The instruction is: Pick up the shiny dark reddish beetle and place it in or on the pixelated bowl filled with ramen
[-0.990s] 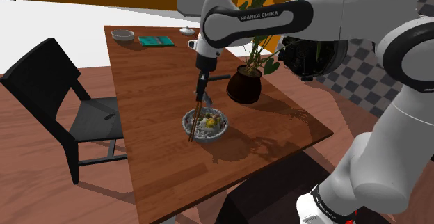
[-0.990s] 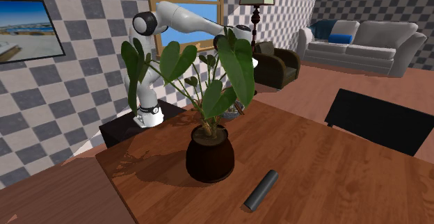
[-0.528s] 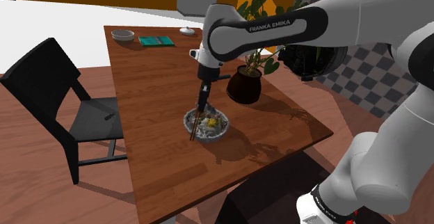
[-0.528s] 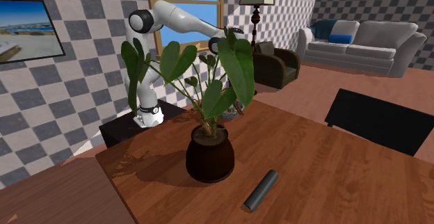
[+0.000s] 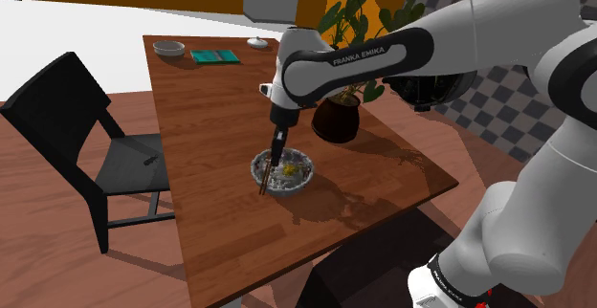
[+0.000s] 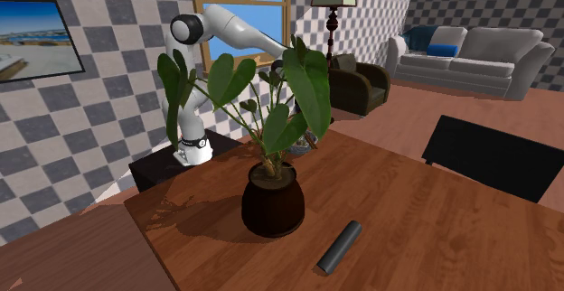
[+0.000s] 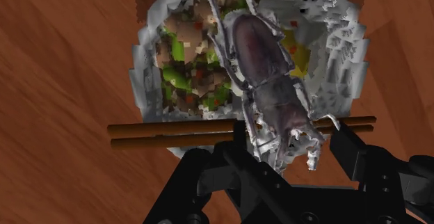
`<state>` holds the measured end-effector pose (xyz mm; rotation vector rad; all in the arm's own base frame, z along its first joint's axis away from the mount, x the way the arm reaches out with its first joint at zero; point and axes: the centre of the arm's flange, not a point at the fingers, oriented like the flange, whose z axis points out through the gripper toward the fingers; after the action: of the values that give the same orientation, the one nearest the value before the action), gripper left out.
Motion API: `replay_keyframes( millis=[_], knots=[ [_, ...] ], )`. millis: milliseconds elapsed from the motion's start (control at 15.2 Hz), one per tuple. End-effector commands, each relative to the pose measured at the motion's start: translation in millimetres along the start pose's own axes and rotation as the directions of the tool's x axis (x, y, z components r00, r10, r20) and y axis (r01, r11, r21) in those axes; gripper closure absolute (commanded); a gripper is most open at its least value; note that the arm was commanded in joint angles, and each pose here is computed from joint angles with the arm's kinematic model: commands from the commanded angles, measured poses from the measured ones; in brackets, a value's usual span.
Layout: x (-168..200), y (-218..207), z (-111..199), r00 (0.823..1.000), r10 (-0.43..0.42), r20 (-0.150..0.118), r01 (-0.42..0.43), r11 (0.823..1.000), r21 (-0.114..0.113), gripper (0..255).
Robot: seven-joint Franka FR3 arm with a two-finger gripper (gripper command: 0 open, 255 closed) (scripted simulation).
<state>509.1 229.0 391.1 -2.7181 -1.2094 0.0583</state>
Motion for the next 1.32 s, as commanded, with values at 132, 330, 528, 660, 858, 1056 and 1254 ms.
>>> replay_keyframes(
  millis=[132,330,528,660,858,1056,1254],
  knots=[
    [-1,3,14,1.000,0.000,0.000,0.000,1.000,0.000,255],
    [-1,3,14,1.000,0.000,0.000,0.000,1.000,0.000,255],
    [-1,3,14,1.000,0.000,0.000,0.000,1.000,0.000,255],
    [-1,3,14,1.000,0.000,0.000,0.000,1.000,0.000,0],
    [-1,3,14,1.000,0.000,0.000,0.000,1.000,0.000,0],
    [-1,3,-12,1.000,0.000,0.000,0.000,1.000,0.000,0],
    [-1,3,-36,1.000,0.000,0.000,0.000,1.000,0.000,0]
  ],
)
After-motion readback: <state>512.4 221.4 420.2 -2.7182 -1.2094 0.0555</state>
